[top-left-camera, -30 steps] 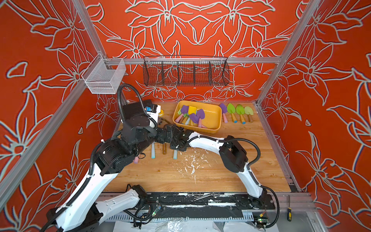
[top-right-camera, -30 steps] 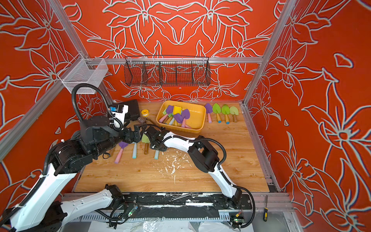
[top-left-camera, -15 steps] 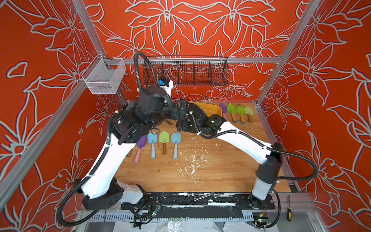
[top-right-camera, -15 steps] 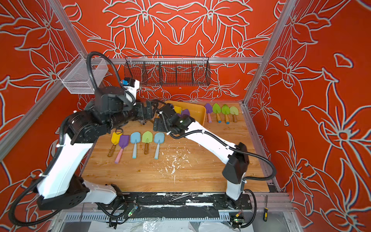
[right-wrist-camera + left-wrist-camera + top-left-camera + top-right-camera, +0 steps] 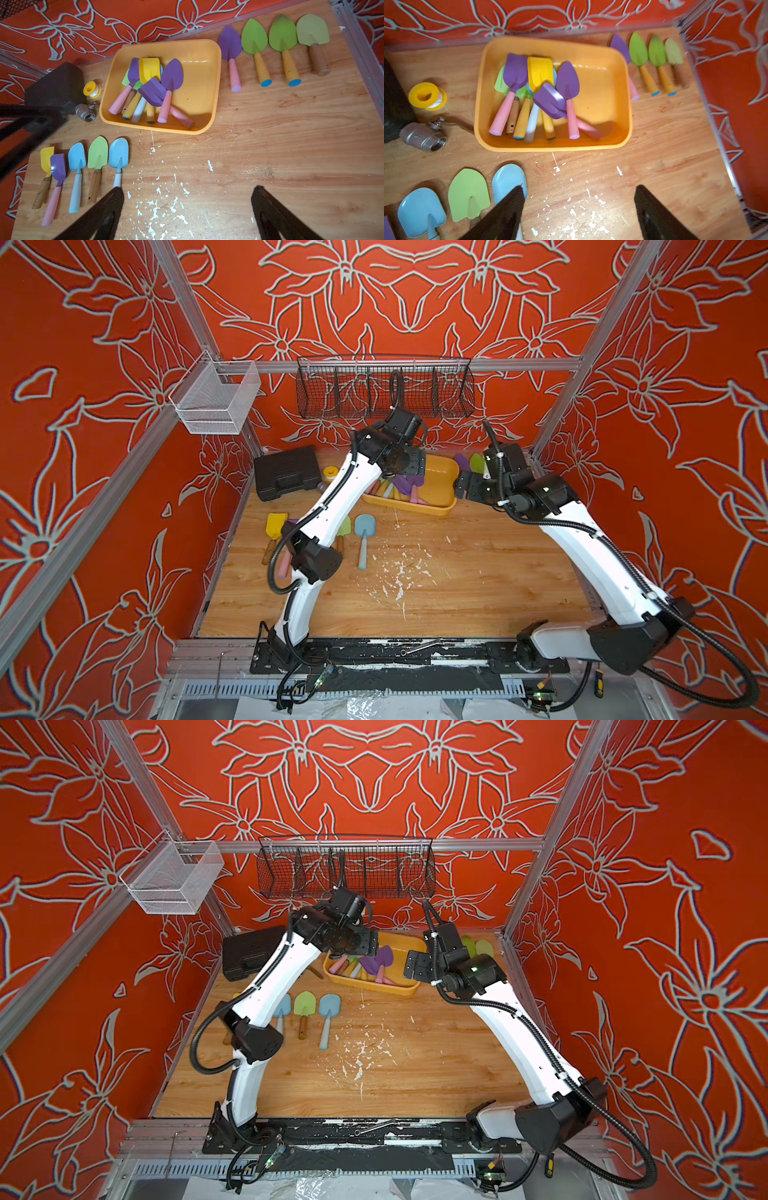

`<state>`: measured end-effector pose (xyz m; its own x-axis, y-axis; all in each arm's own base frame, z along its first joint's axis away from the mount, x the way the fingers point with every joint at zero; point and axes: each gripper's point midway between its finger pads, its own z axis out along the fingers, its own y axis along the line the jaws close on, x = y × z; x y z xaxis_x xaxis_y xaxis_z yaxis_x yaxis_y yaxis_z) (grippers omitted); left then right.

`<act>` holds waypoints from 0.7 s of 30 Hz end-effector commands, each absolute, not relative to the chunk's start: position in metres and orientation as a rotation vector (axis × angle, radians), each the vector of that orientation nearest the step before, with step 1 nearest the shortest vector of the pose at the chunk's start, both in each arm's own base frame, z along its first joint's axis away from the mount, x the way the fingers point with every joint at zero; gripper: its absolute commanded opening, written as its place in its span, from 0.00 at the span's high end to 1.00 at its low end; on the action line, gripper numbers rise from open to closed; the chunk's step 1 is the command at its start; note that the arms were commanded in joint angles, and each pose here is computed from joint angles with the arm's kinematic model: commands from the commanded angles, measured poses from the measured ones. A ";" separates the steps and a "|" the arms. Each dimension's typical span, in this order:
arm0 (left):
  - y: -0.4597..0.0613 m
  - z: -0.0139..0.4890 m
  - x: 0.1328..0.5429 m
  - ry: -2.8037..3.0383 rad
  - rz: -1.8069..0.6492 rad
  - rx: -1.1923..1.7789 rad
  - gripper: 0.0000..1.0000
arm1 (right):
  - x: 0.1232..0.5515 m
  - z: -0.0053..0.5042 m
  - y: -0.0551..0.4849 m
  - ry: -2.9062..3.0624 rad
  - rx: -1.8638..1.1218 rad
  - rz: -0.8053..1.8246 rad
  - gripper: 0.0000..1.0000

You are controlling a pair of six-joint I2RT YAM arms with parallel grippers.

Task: Take the shovel out of the storage box
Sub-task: Pick up the shovel from the storage box.

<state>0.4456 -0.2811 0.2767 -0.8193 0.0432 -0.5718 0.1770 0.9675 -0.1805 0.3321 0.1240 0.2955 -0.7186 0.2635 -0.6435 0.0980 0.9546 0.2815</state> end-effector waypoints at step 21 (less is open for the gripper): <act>-0.315 0.125 0.514 2.607 -0.169 0.264 0.30 | 0.295 0.242 0.119 2.539 0.321 0.373 0.02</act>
<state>0.5027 -0.3175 0.1205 -0.8731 0.1491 -0.4643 0.2130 0.9731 -0.0881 0.2989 0.1165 0.2464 -0.8105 0.2794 -0.5148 0.1349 0.9443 0.3003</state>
